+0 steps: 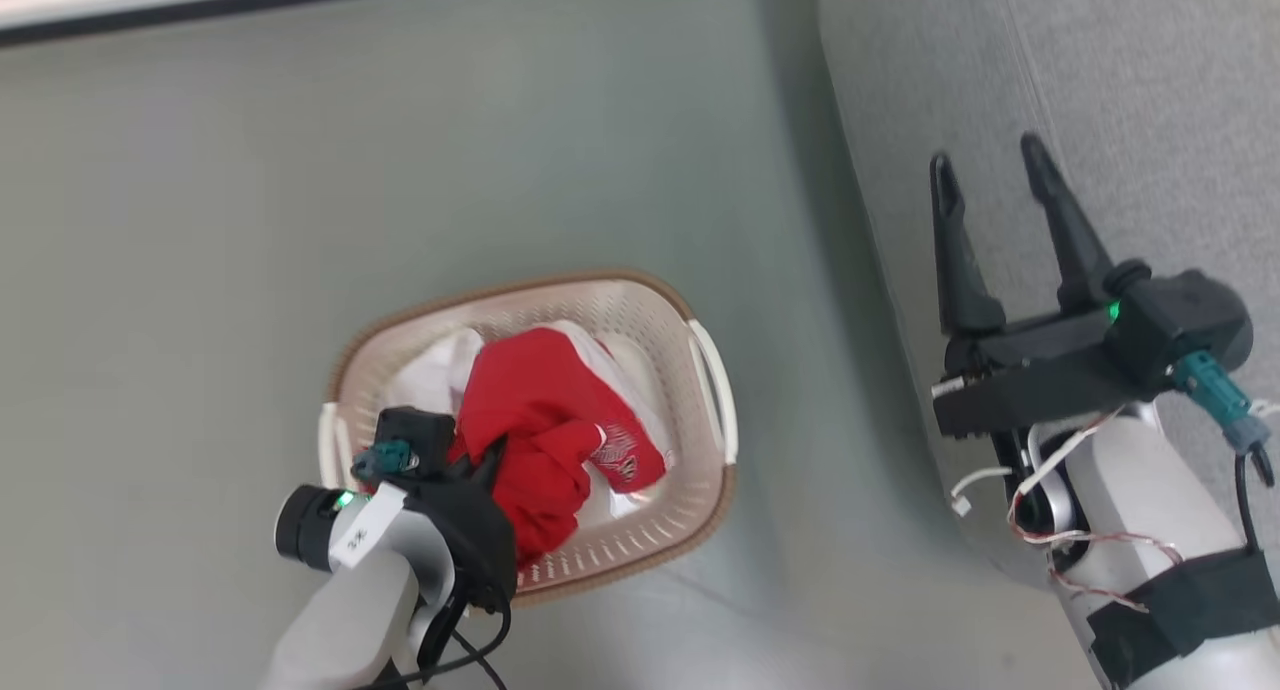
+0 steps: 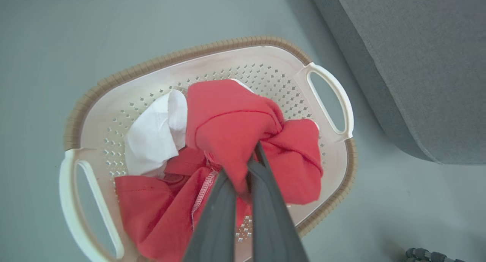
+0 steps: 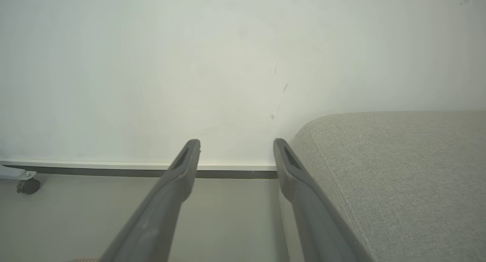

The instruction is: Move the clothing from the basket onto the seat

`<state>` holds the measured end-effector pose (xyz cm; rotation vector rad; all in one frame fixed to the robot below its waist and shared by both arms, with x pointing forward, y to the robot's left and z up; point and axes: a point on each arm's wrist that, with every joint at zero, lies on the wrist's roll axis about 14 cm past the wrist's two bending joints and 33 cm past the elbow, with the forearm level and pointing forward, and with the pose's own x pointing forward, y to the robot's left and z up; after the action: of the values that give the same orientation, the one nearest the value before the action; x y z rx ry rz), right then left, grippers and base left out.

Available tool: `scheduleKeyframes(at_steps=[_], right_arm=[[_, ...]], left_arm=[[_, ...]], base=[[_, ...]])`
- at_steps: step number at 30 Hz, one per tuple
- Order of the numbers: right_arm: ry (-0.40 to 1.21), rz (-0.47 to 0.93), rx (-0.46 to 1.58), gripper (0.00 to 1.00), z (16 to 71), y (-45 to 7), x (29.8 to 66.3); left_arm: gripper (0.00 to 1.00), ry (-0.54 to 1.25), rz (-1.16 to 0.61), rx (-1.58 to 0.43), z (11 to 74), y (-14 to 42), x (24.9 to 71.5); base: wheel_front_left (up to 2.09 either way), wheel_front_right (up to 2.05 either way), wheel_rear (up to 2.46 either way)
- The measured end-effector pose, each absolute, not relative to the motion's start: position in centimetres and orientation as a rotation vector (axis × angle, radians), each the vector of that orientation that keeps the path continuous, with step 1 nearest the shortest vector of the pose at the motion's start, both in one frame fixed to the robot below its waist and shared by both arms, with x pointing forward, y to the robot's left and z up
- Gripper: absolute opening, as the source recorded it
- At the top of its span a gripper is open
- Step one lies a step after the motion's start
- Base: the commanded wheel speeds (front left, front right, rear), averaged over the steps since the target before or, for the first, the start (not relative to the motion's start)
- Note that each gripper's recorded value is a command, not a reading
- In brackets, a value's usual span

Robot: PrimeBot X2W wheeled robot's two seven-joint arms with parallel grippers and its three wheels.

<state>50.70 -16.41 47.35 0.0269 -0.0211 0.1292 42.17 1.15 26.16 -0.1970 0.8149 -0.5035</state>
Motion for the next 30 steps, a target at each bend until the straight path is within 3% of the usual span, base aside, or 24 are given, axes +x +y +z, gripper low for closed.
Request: scheduleKeyframes(at_steps=[9, 12, 30], right_arm=[[-0.026, 0.171, 0.064, 1.00, 49.0, -14.7, 48.7], [-0.048, 0.193, 0.086, 1.00, 51.0, -13.9, 47.0], [-0.068, 0.237, 0.101, 1.00, 53.6, -12.5, 42.1]], left_arm=[[0.00, 0.667, -0.389, -0.237, 30.7, 4.5, 42.3], [0.00, 0.542, -0.326, -0.244, 34.7, 7.1, 42.5], [0.00, 0.097, -0.354, -0.245, 48.9, 8.9, 44.5]], base=[[0.00, 0.00, 0.00], [0.00, 0.00, 0.00], [0.00, 0.00, 0.00]])
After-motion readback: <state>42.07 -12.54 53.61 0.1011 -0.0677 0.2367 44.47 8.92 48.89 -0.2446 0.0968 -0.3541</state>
